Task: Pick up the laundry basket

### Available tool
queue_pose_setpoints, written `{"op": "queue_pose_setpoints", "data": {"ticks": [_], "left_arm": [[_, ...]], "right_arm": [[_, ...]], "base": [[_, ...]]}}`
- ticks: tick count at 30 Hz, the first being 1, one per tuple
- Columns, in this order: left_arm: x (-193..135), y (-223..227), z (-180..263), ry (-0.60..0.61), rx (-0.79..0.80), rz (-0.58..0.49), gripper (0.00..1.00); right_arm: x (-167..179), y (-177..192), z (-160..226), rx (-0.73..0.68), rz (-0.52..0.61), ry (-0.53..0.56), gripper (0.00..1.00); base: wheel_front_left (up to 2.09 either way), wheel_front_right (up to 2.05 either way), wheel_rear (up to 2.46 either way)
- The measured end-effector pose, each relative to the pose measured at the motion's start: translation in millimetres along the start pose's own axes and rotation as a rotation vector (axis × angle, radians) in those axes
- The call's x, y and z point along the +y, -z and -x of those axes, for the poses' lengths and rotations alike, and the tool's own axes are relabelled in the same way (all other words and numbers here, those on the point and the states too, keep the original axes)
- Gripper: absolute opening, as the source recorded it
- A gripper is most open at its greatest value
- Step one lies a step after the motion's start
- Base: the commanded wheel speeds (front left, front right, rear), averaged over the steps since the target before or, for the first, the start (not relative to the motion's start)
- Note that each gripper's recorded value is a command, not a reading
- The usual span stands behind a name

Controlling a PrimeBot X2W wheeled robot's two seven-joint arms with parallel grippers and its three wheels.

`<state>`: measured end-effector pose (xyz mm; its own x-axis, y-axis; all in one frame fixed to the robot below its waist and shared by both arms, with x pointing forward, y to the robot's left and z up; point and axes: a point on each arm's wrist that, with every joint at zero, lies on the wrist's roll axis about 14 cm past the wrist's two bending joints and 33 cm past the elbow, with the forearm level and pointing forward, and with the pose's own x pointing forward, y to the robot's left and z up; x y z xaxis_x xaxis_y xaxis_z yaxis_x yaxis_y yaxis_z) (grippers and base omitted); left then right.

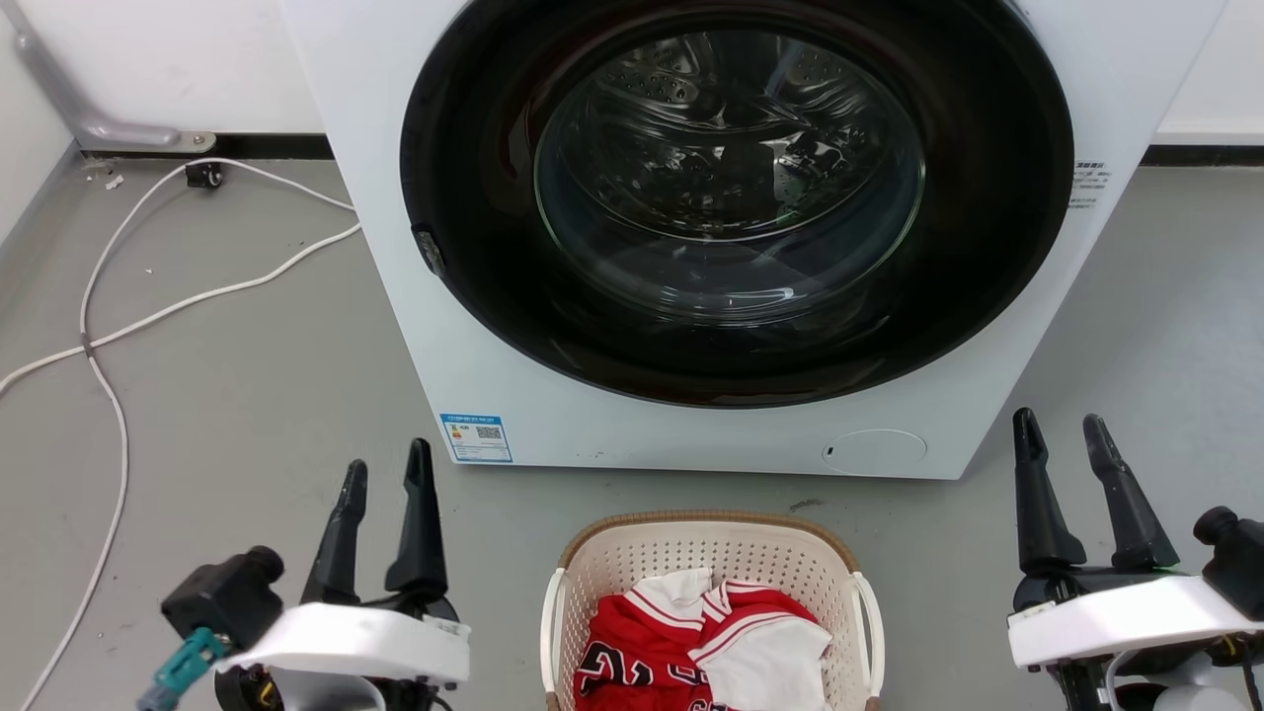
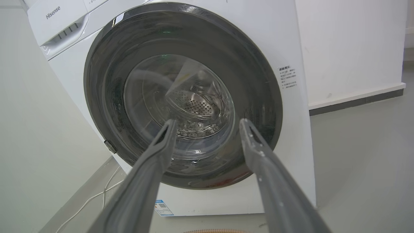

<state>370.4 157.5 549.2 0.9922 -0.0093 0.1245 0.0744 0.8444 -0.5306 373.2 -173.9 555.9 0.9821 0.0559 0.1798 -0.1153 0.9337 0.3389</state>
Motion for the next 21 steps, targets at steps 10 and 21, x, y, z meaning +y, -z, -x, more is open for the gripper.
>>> {"op": "queue_pose_setpoints", "data": {"ticks": [10,21], "left_arm": [[-14,11,3,0.056,0.016,-0.166,1.0],[-32,28,11,0.123,0.045,-0.324,1.0]], "right_arm": [[-3,8,4,0.02,0.1,0.0,1.0],[-10,26,14,0.074,0.212,0.006,1.0]], "base": [[0.0,0.0,0.0],[0.0,0.0,0.0]]}}
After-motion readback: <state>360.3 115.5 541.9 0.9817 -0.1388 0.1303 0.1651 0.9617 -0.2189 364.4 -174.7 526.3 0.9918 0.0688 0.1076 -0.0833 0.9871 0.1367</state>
